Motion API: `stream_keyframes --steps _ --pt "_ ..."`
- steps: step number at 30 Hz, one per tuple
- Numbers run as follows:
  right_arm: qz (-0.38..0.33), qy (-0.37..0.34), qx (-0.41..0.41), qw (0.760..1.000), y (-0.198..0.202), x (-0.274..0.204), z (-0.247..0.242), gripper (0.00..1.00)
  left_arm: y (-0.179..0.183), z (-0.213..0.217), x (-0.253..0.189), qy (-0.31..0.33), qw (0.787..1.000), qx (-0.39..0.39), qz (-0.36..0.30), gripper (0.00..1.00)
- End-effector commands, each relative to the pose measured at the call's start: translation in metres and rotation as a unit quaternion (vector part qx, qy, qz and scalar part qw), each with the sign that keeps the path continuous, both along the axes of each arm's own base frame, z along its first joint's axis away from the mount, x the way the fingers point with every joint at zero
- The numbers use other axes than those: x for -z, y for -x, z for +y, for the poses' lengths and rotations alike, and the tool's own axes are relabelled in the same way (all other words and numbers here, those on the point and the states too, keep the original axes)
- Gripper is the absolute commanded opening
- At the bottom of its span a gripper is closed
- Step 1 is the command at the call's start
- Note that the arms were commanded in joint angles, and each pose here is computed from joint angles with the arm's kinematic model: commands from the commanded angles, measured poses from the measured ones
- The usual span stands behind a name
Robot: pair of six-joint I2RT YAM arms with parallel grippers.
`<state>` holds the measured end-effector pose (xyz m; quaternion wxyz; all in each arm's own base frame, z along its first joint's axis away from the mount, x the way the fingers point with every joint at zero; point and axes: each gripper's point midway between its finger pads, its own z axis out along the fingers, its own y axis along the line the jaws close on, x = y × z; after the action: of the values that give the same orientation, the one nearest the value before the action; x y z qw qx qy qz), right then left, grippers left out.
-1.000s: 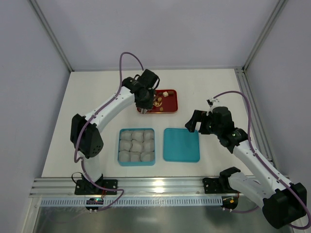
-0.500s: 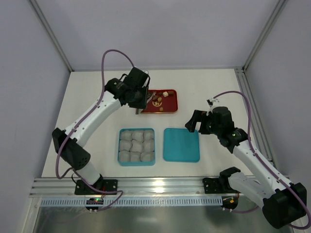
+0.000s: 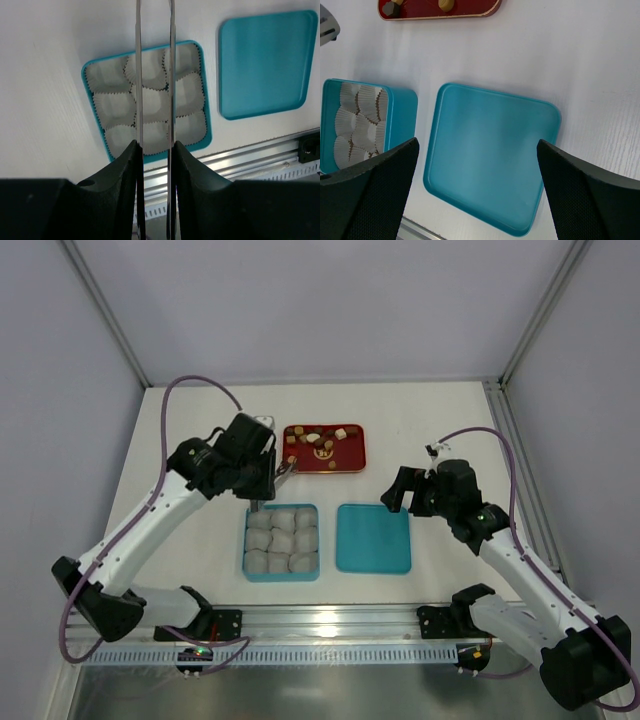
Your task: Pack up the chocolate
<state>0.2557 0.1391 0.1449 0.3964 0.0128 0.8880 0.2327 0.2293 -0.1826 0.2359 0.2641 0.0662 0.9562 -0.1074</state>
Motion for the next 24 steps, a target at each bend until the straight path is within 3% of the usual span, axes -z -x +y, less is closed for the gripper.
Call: stream_keyframes --steps 1,13,24 --pt "-0.013 -0.006 0.007 1.0 -0.007 -0.007 0.002 1.0 0.026 0.015 -0.003 0.013 1.0 -0.015 0.009 0.22" --pt "-0.006 -0.002 0.015 1.0 -0.008 -0.004 0.0 1.0 0.092 0.056 0.018 0.035 0.997 -0.049 0.041 0.22" --pt "0.0 0.0 0.017 1.0 -0.006 0.001 -0.001 1.0 0.11 0.072 0.035 0.039 0.995 -0.078 0.051 0.22"
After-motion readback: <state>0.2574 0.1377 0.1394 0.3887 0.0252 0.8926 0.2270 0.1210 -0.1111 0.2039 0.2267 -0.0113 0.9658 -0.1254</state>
